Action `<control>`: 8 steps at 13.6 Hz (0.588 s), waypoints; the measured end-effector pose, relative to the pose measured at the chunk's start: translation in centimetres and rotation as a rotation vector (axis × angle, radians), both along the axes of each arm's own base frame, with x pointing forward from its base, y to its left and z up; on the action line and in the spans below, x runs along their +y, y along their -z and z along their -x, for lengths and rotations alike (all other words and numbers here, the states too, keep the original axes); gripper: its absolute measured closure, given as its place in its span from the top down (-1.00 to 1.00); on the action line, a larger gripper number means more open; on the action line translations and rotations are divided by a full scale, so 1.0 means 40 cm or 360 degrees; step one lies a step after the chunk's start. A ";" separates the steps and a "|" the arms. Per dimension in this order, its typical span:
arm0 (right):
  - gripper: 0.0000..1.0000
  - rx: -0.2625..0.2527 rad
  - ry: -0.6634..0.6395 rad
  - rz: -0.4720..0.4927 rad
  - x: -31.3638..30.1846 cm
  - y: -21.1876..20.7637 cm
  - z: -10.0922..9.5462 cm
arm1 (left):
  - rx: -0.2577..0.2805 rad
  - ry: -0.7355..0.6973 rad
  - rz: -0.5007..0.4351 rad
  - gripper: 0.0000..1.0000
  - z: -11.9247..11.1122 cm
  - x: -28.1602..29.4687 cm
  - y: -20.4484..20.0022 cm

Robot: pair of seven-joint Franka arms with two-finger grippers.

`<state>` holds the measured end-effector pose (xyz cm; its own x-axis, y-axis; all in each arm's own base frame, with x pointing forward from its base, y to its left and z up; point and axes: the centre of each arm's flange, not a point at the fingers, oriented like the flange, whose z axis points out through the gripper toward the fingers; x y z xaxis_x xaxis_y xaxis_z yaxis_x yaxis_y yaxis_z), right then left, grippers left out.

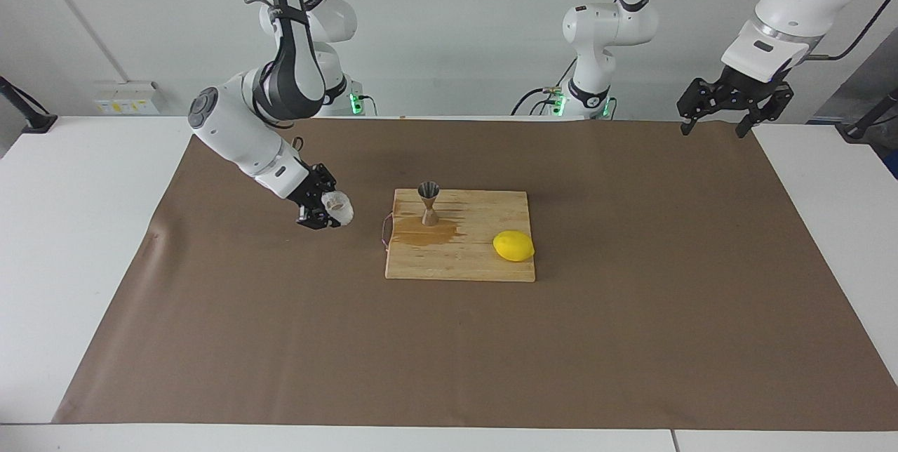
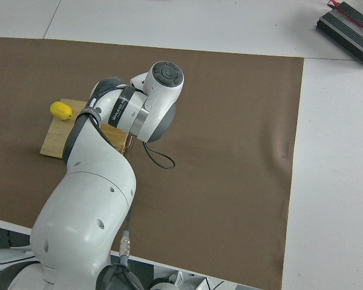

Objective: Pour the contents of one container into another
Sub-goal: 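Lift the white cup with the right gripper toward the jigger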

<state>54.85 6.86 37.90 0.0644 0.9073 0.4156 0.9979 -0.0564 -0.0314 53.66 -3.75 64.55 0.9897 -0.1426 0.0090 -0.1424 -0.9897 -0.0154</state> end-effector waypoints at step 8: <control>0.02 0.0047 -0.0009 0.0149 0.177 -0.035 0.014 | 0.0000 0.0000 0.0000 1.00 0.000 0.000 0.000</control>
<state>54.29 13.92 39.32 0.0702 0.9424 0.3270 0.9970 -0.0550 -0.0553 53.66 -3.74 64.55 0.9897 -0.1425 0.0089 -0.1424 -0.9897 -0.0154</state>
